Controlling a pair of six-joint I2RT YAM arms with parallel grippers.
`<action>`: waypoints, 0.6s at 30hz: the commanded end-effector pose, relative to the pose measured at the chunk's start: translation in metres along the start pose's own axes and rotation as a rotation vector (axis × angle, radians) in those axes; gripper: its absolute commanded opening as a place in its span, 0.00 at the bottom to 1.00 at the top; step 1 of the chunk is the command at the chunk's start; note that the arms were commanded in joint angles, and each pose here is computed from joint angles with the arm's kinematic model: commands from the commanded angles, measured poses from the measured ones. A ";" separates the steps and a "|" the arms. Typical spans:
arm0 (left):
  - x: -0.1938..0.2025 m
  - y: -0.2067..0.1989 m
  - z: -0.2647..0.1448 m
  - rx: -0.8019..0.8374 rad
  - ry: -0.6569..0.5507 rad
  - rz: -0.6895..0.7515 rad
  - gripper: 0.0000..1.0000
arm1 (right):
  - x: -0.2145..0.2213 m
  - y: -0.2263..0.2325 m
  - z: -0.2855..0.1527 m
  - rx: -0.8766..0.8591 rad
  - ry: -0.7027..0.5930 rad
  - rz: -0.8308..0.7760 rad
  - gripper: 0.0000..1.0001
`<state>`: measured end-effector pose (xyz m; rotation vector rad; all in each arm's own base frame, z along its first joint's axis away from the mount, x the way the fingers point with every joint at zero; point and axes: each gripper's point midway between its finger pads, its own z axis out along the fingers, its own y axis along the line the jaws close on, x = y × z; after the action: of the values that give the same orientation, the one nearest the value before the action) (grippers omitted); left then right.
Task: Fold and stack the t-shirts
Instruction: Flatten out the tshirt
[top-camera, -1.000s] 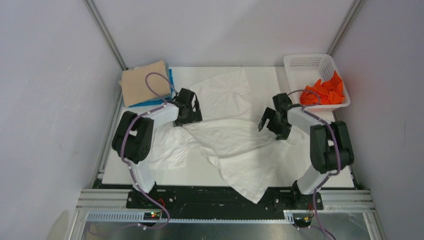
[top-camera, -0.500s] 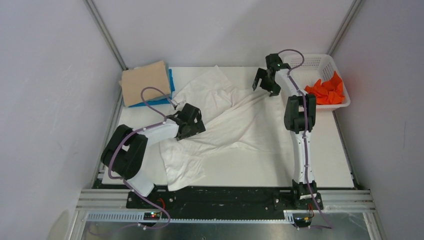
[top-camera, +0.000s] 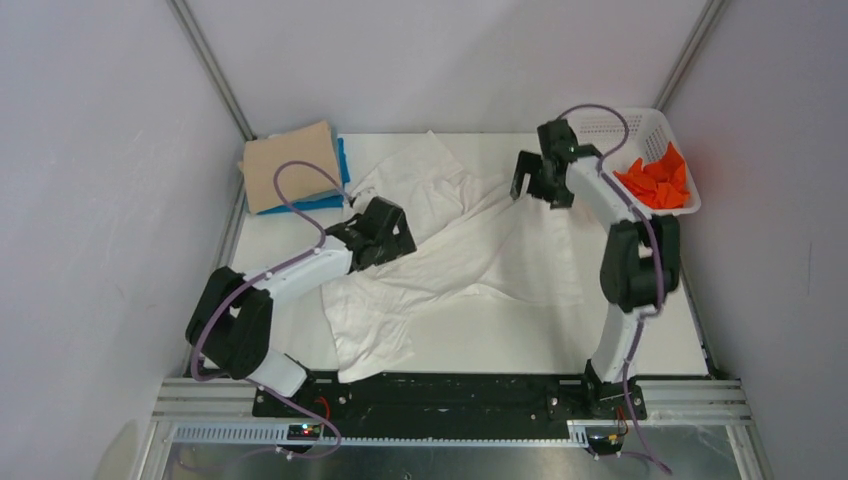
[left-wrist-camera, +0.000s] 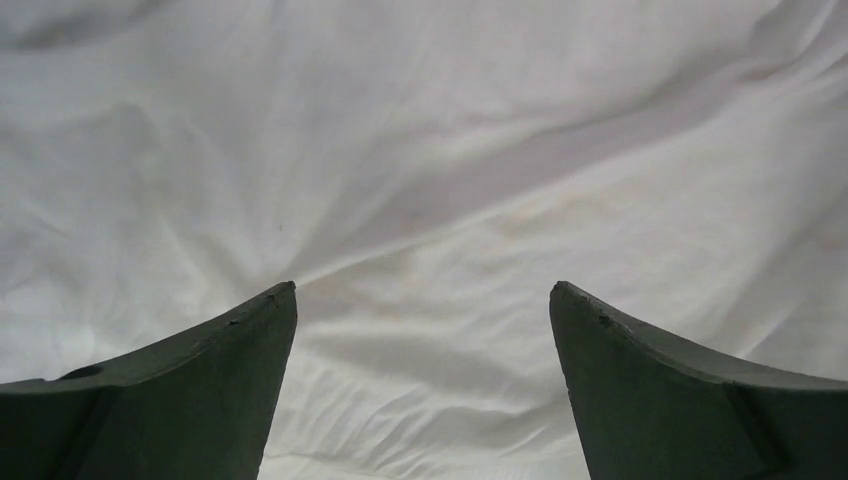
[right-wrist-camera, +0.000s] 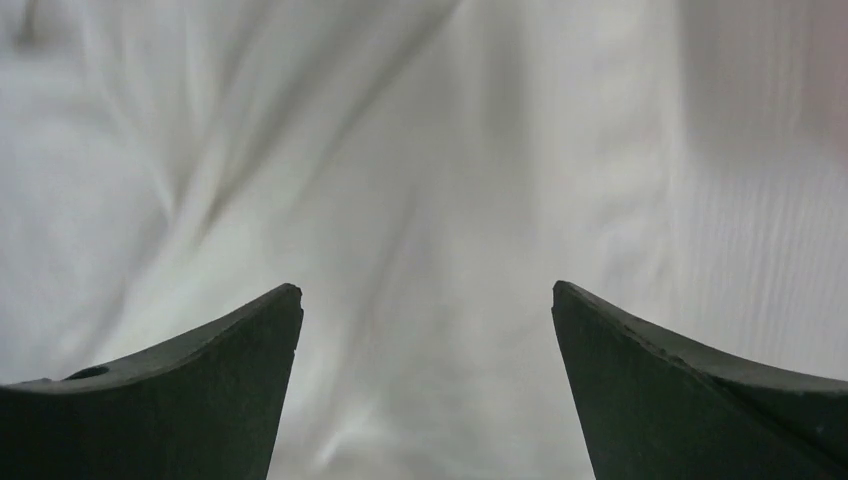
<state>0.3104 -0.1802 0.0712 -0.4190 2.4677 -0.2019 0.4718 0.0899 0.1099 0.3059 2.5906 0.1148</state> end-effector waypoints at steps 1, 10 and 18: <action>-0.053 -0.016 -0.005 -0.004 -0.139 0.034 1.00 | 0.078 0.018 -0.030 -0.076 0.018 -0.002 0.99; -0.058 -0.022 0.059 -0.033 -0.025 0.042 1.00 | 0.182 0.046 -0.024 -0.187 0.153 -0.034 0.99; -0.034 -0.005 0.089 -0.060 0.083 -0.013 1.00 | 0.241 -0.002 -0.020 -0.056 0.265 0.035 0.99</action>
<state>0.3891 -0.1728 0.0240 -0.4349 2.5443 -0.1072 0.2899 0.1630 0.0274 0.2300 2.7733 0.3221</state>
